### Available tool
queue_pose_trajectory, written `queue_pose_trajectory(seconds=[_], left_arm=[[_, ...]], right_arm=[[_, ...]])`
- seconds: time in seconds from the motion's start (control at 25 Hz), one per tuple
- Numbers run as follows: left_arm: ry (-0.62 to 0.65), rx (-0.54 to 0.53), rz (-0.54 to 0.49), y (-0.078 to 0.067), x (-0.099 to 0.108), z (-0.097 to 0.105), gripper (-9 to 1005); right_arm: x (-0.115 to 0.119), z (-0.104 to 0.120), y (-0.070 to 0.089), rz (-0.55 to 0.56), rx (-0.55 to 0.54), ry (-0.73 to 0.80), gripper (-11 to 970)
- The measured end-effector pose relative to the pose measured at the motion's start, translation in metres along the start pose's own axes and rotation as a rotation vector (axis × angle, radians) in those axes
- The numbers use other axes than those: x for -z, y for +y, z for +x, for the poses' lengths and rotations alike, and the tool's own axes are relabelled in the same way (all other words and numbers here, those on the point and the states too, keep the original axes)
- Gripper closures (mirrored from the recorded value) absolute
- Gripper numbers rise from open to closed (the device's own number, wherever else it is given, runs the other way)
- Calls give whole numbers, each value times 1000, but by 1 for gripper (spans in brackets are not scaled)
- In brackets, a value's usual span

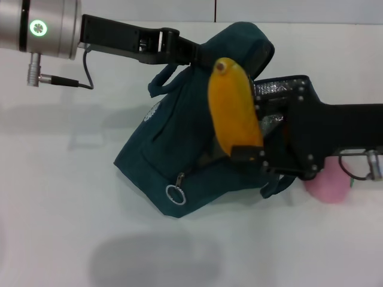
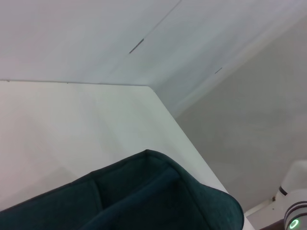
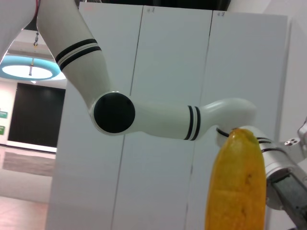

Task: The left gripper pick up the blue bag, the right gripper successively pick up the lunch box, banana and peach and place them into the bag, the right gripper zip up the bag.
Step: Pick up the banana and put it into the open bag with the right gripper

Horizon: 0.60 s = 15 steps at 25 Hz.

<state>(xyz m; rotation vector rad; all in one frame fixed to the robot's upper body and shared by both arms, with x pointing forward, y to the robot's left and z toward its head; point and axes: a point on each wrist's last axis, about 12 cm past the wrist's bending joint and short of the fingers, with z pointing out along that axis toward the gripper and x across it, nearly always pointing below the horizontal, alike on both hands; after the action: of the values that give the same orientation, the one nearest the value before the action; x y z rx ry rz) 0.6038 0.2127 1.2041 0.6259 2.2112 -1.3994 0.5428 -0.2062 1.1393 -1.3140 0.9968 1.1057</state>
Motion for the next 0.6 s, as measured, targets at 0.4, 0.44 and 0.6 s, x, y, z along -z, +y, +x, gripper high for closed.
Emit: queue_pose_trajectory(seconds=[0.4,0.44,0.6], left_arm=[[0,1,1,0,0,0,917],[0,1,1,0,0,0,917],[0,1,2,0,-1,0,917]], right_arm=[[-11,10,-2,32,-77,-15,538],[-11,12,-3,54,-86,-12,538],[-12,19,-4,85,-133,-3,537]])
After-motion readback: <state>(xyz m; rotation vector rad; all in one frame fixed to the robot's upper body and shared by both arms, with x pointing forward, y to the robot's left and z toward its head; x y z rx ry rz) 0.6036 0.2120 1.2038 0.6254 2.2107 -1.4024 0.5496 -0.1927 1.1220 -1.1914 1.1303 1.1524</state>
